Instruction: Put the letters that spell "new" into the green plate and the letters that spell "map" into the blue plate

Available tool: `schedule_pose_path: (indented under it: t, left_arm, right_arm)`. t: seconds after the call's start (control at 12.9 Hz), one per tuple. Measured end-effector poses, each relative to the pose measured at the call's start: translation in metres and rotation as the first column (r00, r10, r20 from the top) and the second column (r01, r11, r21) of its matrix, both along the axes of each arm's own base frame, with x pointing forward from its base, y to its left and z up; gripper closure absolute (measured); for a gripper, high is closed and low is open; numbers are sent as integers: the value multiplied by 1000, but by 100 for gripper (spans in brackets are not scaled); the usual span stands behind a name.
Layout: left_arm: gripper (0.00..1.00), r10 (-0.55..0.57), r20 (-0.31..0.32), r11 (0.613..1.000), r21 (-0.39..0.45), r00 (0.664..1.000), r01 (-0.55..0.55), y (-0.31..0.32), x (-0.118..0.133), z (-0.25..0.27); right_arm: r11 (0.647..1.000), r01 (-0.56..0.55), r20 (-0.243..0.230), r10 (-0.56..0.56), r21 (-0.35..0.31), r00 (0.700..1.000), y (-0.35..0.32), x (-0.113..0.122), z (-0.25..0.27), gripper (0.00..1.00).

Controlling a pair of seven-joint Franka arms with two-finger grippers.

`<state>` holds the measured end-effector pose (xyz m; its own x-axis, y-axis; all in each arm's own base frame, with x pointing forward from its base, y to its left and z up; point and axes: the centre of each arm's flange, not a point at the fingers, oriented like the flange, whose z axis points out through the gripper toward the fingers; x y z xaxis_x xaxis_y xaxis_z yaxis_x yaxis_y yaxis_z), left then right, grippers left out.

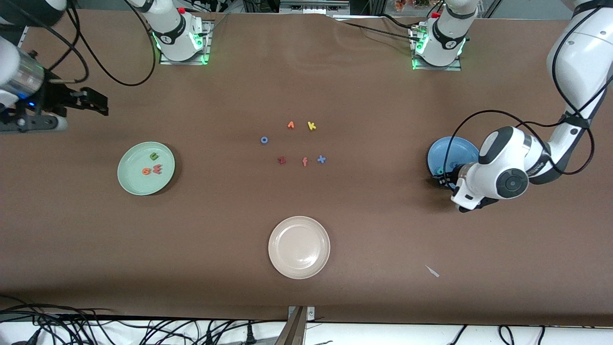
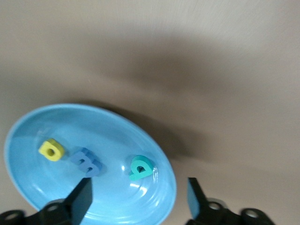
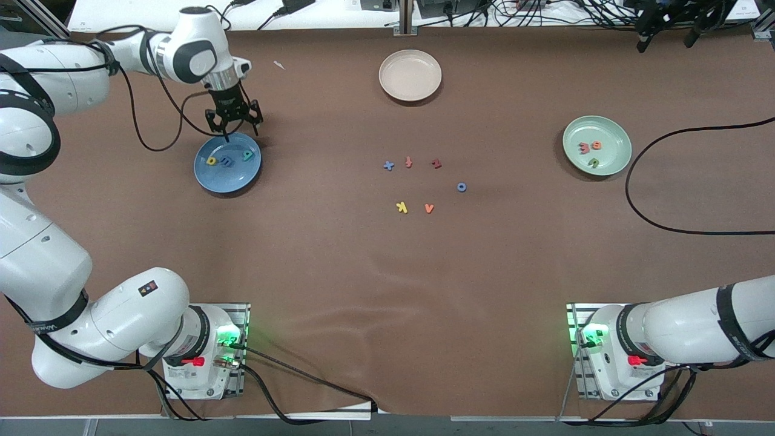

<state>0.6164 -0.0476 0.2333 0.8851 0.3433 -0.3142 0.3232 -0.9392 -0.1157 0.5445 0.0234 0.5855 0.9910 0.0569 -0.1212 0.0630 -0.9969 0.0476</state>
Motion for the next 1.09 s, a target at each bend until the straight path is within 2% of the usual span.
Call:
schedule_pose_path:
  t: [0.08, 0.31, 0.62, 0.78, 1.01, 1.09]
  left_arm:
    - [0, 3, 29, 1000, 8, 1000, -3, -1, 11, 25]
    - [0, 6, 85, 999, 39, 996, -9, -8, 38, 103]
    - [1, -31, 138, 998, 49, 990, 25, -40, 59, 164]
    - [1, -108, 133, 994, 44, 985, 103, -30, 64, 173]
    - [0, -234, 71, 971, 71, 970, 229, -17, 73, 181]
    - [0, -248, 60, 968, 57, 967, 245, -17, 76, 187]
  right_arm:
    - [1000, 2, 13, -2, 2, 1000, -1, -2, 7, 0]
    - [1000, 13, 30, -13, 5, 999, -4, -3, 11, 0]
    - [995, 81, 29, -83, 55, 996, -34, 0, 9, 0]
    - [996, 76, 29, -78, 56, 997, -31, 1, 8, 0]
    - [996, 67, 30, -69, 55, 997, -26, 2, 8, 0]
    - [996, 67, 31, -69, 55, 997, -26, 2, 8, 0]
